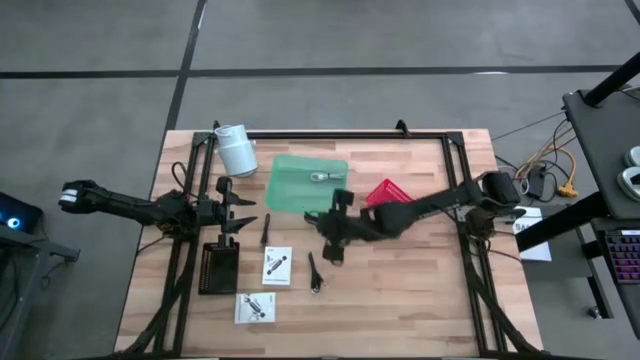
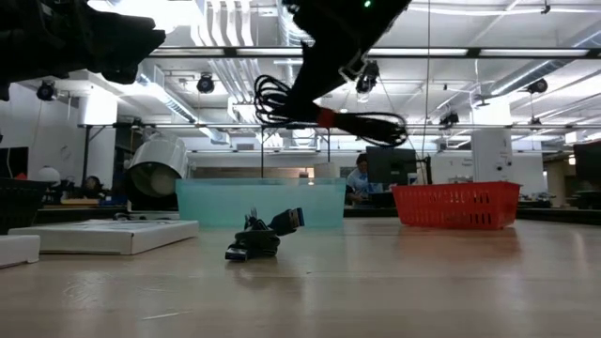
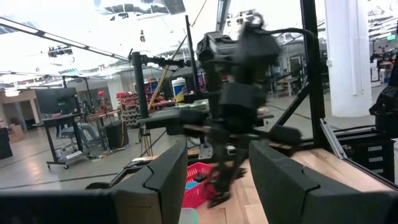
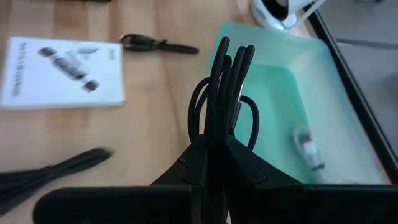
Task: Pick and place items into bin
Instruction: Put the right black charger cable into the transparent green bin
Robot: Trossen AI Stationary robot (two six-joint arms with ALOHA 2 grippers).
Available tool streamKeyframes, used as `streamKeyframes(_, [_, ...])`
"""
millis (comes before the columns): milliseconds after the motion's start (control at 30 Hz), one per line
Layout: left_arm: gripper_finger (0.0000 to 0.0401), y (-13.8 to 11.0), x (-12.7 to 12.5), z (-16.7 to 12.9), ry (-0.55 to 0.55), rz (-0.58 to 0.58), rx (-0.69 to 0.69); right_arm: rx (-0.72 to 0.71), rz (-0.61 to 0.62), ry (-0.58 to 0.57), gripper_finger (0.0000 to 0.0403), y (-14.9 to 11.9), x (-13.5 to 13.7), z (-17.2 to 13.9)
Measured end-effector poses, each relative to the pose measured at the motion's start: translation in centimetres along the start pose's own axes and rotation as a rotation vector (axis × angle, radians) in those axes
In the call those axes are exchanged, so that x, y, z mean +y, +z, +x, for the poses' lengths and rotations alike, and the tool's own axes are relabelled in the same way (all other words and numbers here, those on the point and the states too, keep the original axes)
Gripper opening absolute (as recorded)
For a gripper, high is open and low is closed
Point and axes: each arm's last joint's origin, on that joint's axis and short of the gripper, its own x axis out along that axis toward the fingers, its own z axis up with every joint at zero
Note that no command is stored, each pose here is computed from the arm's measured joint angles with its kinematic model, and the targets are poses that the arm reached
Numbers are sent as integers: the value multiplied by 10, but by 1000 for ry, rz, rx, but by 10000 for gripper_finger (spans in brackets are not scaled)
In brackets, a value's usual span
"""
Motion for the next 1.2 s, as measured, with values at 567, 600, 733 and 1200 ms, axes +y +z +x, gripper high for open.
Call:
streamKeyframes(567, [157, 0, 0, 0, 0, 0, 1, -160, 10, 262, 20, 14, -114, 43])
streamKeyframes(600, [157, 0, 0, 0, 0, 0, 1, -177, 20, 287, 20, 14, -120, 44])
streamKeyframes(733, [157, 0, 0, 0, 0, 0, 2, -246, 62, 366, 20, 13, -141, 49])
streamKeyframes(1200, [157, 0, 0, 0, 0, 1, 4, -289, 192, 411, 20, -1, -156, 78])
